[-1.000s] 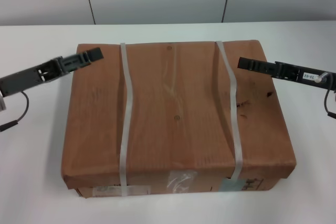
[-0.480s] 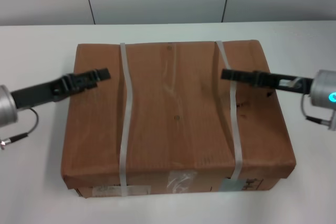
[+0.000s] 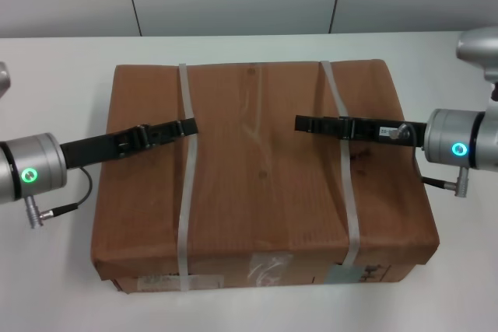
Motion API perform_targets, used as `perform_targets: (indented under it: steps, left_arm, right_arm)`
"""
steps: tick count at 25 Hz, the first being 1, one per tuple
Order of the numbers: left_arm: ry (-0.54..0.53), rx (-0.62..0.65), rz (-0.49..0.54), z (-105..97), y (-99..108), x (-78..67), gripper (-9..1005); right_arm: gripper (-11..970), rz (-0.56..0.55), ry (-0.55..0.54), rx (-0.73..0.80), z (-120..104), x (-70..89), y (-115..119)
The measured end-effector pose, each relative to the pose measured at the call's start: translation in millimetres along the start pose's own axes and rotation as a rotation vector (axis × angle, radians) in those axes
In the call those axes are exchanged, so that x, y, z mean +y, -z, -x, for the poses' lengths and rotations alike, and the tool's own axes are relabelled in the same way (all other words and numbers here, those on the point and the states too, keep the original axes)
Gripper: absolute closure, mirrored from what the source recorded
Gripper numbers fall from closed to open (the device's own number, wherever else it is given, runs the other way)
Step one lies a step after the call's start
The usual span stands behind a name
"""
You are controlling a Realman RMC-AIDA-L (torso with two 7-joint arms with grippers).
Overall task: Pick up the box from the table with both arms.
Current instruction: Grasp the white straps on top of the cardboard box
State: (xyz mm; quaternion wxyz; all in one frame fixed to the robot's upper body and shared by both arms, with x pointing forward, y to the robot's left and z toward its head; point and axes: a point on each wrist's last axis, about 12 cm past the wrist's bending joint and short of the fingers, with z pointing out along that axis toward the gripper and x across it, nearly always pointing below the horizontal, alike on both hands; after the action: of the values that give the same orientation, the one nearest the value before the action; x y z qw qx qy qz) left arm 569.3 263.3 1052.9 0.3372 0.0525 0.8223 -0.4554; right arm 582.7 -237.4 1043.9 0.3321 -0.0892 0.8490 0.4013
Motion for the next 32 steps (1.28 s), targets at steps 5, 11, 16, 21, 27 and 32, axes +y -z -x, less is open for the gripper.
perform_targets:
  steps: [5, 11, 16, 21, 27, 32]
  left_arm:
    - [-0.014, 0.020, -0.018, -0.4, -10.0, -6.3, 287]
    - [-0.035, 0.088, -0.051, -7.5, -28.0, -18.0, 289]
    - [-0.042, 0.101, -0.050, -9.0, -32.8, -19.8, 291]
    - [-0.057, 0.095, -0.029, -7.5, -35.9, -18.4, 292]
    - [-0.094, 0.084, -0.007, -3.1, -40.3, -18.2, 425]
    - [-0.122, 0.082, -0.012, -2.5, -42.3, -19.8, 582]
  right_arm:
    - [173, -0.006, 0.012, 0.000, -0.3, 1.4, -4.7]
    - [182, 0.000, 0.046, 0.010, 4.4, 7.5, -14.9]
    - [189, 0.010, 0.071, 0.015, 8.1, 12.3, -20.9]
    - [195, 0.007, 0.103, 0.009, 9.4, 13.7, -23.6]
    - [204, 0.020, 0.150, -0.005, 10.1, 17.1, -27.5]
    - [345, 0.025, 0.194, -0.010, 9.1, 18.2, -29.0]
